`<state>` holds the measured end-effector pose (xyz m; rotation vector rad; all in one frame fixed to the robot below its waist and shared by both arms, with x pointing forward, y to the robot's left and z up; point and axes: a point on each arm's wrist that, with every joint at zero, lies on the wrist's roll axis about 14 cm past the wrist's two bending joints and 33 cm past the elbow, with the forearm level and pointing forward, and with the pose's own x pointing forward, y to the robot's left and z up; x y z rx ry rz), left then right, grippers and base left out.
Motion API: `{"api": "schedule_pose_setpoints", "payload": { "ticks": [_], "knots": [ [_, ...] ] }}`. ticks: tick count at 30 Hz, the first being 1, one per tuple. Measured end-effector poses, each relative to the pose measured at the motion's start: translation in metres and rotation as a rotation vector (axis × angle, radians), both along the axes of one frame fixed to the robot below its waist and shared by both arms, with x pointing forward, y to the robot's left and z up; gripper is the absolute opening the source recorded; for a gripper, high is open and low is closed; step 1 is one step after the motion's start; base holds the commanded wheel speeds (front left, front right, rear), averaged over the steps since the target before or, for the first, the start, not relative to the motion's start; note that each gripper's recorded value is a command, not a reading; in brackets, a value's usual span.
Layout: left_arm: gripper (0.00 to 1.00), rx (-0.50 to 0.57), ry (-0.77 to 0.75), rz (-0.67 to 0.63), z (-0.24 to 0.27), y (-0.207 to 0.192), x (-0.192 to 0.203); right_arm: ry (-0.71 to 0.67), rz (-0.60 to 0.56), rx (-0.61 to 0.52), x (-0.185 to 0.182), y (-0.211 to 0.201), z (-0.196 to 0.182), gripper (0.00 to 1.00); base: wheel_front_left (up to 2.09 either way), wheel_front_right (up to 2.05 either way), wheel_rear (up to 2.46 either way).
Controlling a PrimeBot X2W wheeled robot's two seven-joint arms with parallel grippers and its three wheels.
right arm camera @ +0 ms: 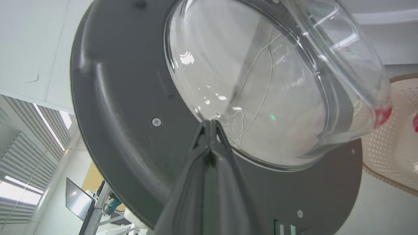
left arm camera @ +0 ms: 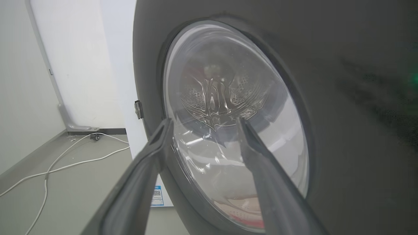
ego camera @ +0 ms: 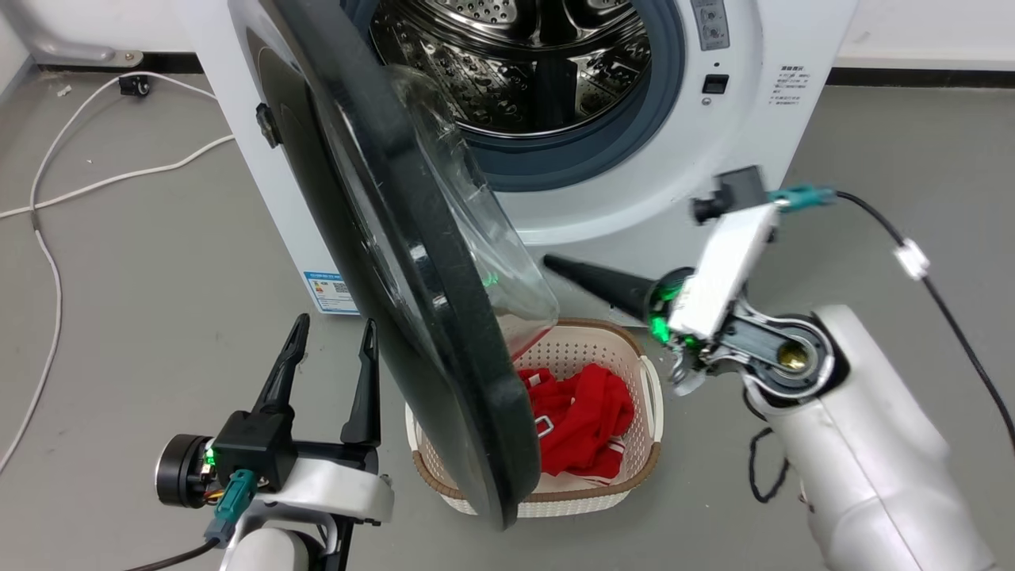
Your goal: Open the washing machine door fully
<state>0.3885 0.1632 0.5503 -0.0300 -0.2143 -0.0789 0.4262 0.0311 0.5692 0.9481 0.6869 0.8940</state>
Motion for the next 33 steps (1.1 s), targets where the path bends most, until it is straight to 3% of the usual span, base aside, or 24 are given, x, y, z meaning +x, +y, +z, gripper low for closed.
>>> {"api": "schedule_pose_setpoints", "payload": {
  "ticks": [6,13,14,15,17,18,19,20,26,33],
  "knots": [
    [1.00,-0.001,0.003,0.009,-0.001,0.002,-0.002,-0.023,-0.284,0.049,0.015,-0.056,-0.012,0.00,0.00,0.00,0.00],
    [1.00,0.007,0.002,0.016,-0.001,0.005,-0.006,-0.001,-0.538,0.052,-0.003,-0.115,-0.047,0.00,0.00,0.00,0.00],
    [1.00,0.009,0.003,0.017,-0.001,0.005,-0.006,0.000,-0.577,0.058,-0.007,-0.122,-0.050,0.10,0.00,0.00,0.00],
    [1.00,0.013,0.002,0.016,-0.001,0.005,-0.007,0.000,-0.612,0.062,-0.010,-0.129,-0.053,0.34,0.00,0.00,0.00],
    [1.00,0.015,-0.001,0.014,0.000,0.005,-0.007,-0.019,-0.664,0.032,-0.017,-0.139,-0.060,0.54,0.00,0.00,0.00],
    [1.00,0.016,-0.001,0.014,0.000,0.005,-0.008,-0.028,-0.694,0.023,-0.021,-0.145,-0.062,0.84,0.00,0.00,0.00],
    [1.00,0.017,0.000,0.013,-0.001,0.005,-0.009,-0.031,-0.719,0.026,-0.024,-0.149,-0.064,0.96,0.00,0.00,0.00],
    [1.00,0.016,0.001,0.013,-0.001,0.005,-0.010,-0.038,-0.748,0.027,-0.027,-0.153,-0.065,1.00,0.00,0.00,0.00],
    [1.00,0.017,-0.004,0.016,0.001,0.007,-0.010,-0.211,-0.903,-0.116,-0.035,-0.181,-0.060,1.00,0.00,0.00,0.00],
    [1.00,0.020,-0.008,0.012,0.002,0.006,-0.011,-0.534,-1.027,-0.394,-0.035,-0.216,-0.030,1.00,0.00,0.00,0.00]
  ]
}}
